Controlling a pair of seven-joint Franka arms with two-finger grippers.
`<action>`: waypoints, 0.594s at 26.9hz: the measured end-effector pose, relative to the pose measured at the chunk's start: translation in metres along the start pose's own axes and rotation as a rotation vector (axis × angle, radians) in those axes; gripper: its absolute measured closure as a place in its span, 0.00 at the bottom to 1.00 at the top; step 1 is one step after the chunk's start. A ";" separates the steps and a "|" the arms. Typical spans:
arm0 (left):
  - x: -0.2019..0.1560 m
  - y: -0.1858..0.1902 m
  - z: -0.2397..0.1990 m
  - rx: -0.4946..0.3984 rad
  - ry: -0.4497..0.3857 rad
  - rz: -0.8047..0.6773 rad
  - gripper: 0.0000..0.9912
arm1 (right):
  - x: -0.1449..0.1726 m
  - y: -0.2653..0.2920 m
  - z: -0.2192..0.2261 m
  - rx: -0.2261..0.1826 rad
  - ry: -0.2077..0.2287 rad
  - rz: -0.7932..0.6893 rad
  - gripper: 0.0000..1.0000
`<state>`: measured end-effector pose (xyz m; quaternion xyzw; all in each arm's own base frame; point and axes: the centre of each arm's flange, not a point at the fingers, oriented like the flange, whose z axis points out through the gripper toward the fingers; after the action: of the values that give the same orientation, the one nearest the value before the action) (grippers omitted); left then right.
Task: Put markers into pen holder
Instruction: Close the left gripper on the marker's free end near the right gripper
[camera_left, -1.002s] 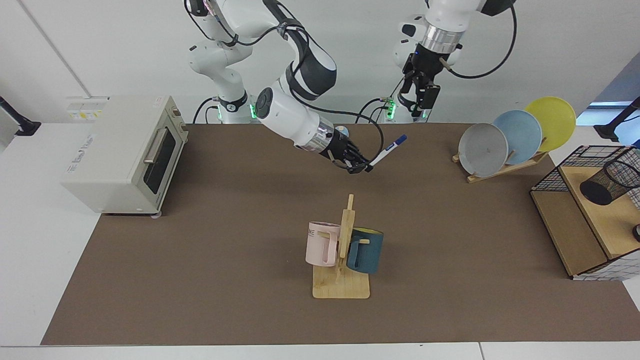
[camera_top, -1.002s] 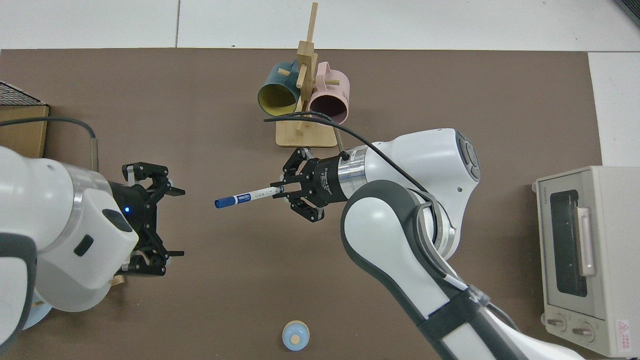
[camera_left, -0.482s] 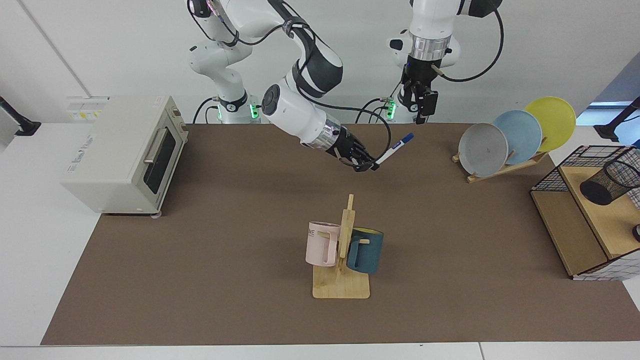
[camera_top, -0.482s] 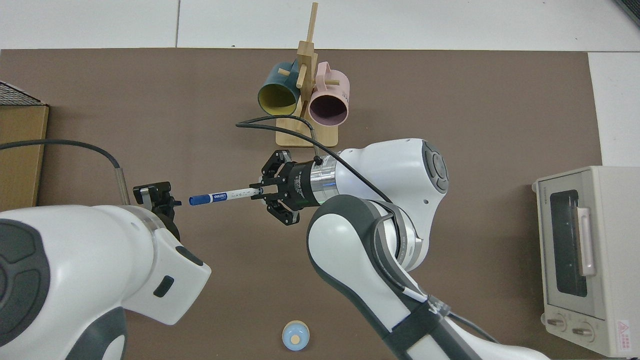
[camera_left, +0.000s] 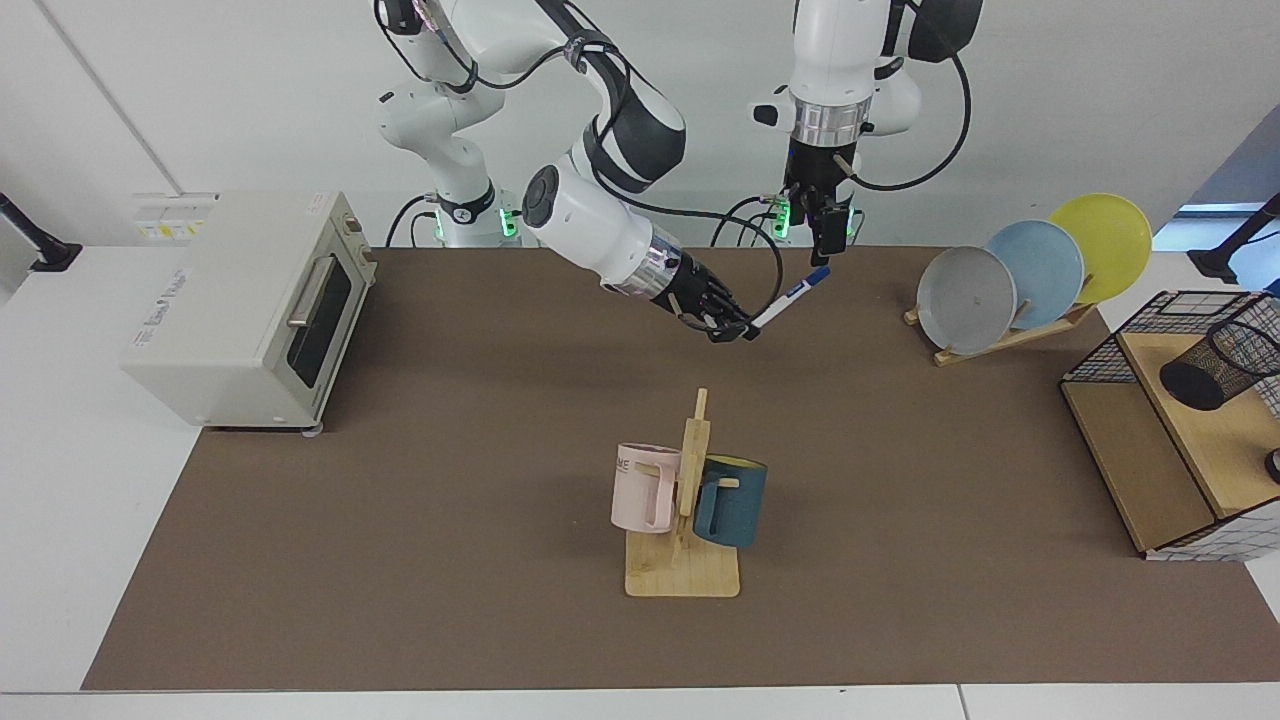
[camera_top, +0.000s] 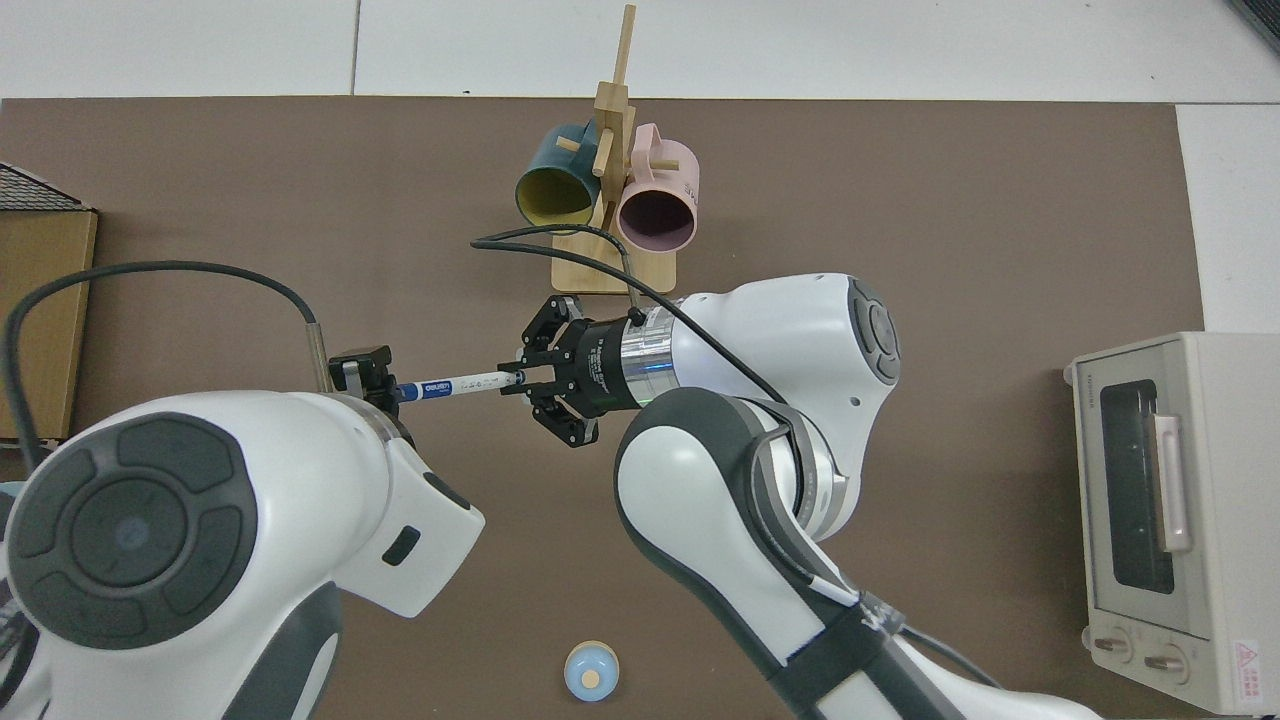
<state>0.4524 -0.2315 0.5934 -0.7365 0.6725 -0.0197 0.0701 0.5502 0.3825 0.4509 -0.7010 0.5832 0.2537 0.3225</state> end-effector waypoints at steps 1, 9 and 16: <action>0.000 -0.002 0.002 0.008 -0.001 0.002 0.00 | 0.000 0.000 0.000 -0.001 0.000 0.000 0.83; 0.005 -0.013 0.019 0.003 0.003 0.009 0.00 | -0.008 0.002 0.000 -0.002 -0.008 -0.010 0.83; 0.005 -0.014 0.019 0.006 0.005 0.009 0.32 | -0.008 0.003 0.001 -0.006 -0.008 -0.011 0.83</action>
<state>0.4695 -0.2341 0.5759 -0.7331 0.6761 -0.0231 0.0706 0.5459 0.3880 0.4557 -0.7040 0.5774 0.2566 0.3242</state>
